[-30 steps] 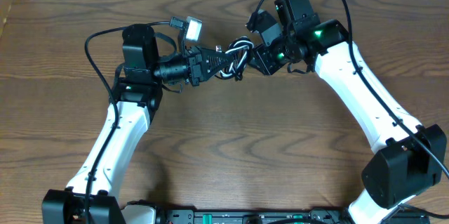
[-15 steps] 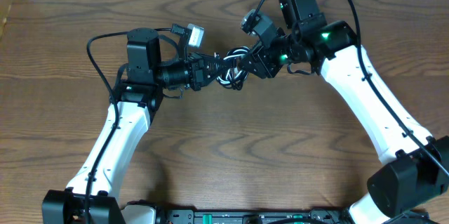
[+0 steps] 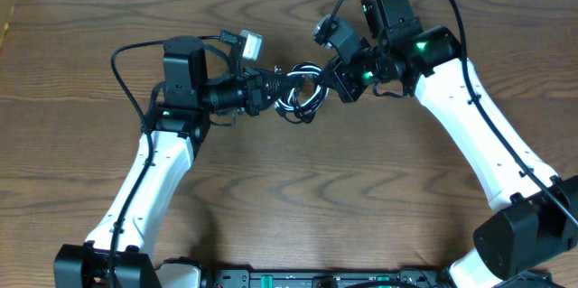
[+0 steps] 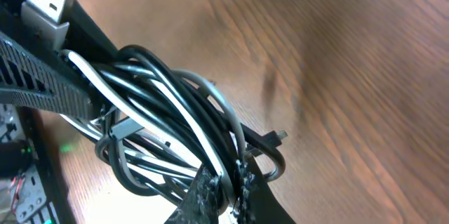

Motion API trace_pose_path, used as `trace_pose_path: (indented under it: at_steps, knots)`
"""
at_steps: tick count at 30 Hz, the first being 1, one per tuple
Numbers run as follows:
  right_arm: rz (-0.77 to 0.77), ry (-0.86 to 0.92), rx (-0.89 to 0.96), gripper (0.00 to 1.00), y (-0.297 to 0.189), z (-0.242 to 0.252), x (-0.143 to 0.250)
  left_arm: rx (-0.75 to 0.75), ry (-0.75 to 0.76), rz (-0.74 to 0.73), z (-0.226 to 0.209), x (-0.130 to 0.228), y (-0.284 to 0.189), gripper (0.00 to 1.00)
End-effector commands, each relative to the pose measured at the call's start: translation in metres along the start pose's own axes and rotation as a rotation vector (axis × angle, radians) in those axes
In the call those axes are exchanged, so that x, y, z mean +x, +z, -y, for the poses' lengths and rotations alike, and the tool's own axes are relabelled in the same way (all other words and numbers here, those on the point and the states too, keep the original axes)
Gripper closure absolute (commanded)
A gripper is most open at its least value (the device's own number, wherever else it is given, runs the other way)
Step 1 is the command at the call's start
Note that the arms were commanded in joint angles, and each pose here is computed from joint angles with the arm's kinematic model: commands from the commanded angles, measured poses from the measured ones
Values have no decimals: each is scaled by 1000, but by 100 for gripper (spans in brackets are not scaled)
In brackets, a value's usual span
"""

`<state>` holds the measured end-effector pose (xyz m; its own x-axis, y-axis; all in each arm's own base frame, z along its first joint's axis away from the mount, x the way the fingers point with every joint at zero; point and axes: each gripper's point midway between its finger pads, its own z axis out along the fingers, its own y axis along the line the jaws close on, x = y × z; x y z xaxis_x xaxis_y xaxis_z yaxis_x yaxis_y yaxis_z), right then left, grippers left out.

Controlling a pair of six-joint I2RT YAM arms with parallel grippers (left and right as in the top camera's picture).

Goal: Untangle cables
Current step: 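Release the cable onto the table and open both grippers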

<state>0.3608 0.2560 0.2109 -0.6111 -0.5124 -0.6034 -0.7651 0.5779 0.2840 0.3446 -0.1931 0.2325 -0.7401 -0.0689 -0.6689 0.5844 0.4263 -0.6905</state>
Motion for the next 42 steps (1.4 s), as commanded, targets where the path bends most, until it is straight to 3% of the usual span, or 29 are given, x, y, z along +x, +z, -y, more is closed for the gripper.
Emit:
trace_pose_path:
  at_steps: [1, 6, 8, 23, 27, 31, 33, 34, 35, 42]
  knots:
    - [-43, 133, 160, 99, -6, 24, 11, -149, 28, 52, -21, -10, -5, 90]
    - [-62, 170, 211, 99, -10, 35, 17, -263, 4, 68, -41, -10, -9, 50]
    - [-53, 167, 203, 99, -10, 34, 15, -288, -12, 61, -46, -7, -11, 43]
    - [69, 111, -24, 99, -13, -5, -14, -312, -81, 7, -56, 10, -9, 33]
    - [83, 114, 38, 99, -19, 2, -17, -320, -116, -21, -64, 19, -6, 33]
    - [-12, 212, 244, 98, -22, 35, 8, -327, -162, -60, -73, 32, -2, 29]
    - [-58, 244, 310, 94, -22, 46, 21, -325, -173, -71, -76, 35, 0, 26]
    - [-75, 248, 328, 87, -20, 50, 25, -315, -173, -74, -75, 35, 1, 26]
    - [-102, 256, 327, 72, -12, 53, 33, -278, -157, -73, -68, 33, 5, 26]
    - [-200, 217, 252, 70, 54, 72, 67, -210, -115, -79, -52, 32, 16, 26]
